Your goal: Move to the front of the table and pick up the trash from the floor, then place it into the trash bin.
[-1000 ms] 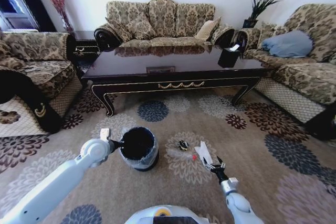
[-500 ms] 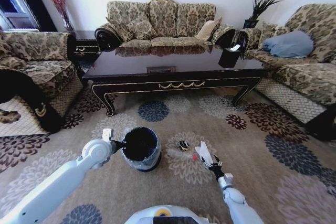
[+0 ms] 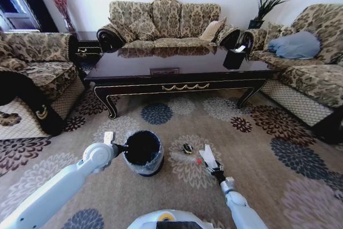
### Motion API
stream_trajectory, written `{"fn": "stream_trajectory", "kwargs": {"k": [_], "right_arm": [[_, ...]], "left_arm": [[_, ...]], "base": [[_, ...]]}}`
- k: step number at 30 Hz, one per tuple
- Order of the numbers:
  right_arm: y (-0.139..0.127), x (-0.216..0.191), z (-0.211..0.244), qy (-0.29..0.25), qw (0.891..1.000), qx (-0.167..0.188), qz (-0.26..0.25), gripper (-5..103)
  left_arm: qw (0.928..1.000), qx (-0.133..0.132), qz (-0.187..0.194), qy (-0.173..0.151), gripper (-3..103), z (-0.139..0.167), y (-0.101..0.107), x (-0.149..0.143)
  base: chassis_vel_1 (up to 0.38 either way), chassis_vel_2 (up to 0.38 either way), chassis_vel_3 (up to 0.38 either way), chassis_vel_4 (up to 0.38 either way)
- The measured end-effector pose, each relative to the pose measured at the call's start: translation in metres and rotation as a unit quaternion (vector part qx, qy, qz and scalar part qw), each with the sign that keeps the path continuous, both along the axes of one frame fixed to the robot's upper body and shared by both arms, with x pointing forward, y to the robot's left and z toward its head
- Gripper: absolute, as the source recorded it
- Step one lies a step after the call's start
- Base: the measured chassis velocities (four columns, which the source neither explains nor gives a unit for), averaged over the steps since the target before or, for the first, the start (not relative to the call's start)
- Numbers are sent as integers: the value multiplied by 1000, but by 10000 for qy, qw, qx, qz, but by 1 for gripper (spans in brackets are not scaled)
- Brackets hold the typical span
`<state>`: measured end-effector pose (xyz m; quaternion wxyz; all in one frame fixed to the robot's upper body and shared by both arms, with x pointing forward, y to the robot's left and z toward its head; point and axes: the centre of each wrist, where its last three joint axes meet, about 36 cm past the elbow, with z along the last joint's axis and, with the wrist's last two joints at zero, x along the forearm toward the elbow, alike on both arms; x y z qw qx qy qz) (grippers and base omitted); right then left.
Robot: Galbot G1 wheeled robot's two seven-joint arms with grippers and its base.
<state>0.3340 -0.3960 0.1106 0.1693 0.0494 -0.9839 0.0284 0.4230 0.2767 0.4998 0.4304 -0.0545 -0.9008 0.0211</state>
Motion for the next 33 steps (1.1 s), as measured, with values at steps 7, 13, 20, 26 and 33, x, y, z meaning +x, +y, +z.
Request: {"fn": "stream_trajectory", "kwargs": {"k": [7, 13, 20, 26, 33], "right_arm": [[6, -3, 0, -68, 10000, 26, -43, 38], [5, -1, 3, -118, 9999, -69, -106, 17], [6, -5, 10, -226, 9996, -68, -141, 1], [0, -18, 33, -430, 9990, -12, -141, 0], [5, -37, 90, -1058, 9943, 106, -60, 0]], "left_arm": [[10000, -1, 40, -19, 0, 1, 3, 3], [10000, -14, 11, -21, 0, 0, 0, 1], [10000, -12, -33, -6, 0, -2, -3, -3], [9999, -59, -118, -11, 0, -4, -12, -5], [9995, -127, -281, 3, 0, -8, -26, -6]], "base": [[0, 0, 0, 0], [0, 0, 0, 0], [0, 0, 0, 0], [0, 0, 0, 0], [0, 0, 0, 0]]}}
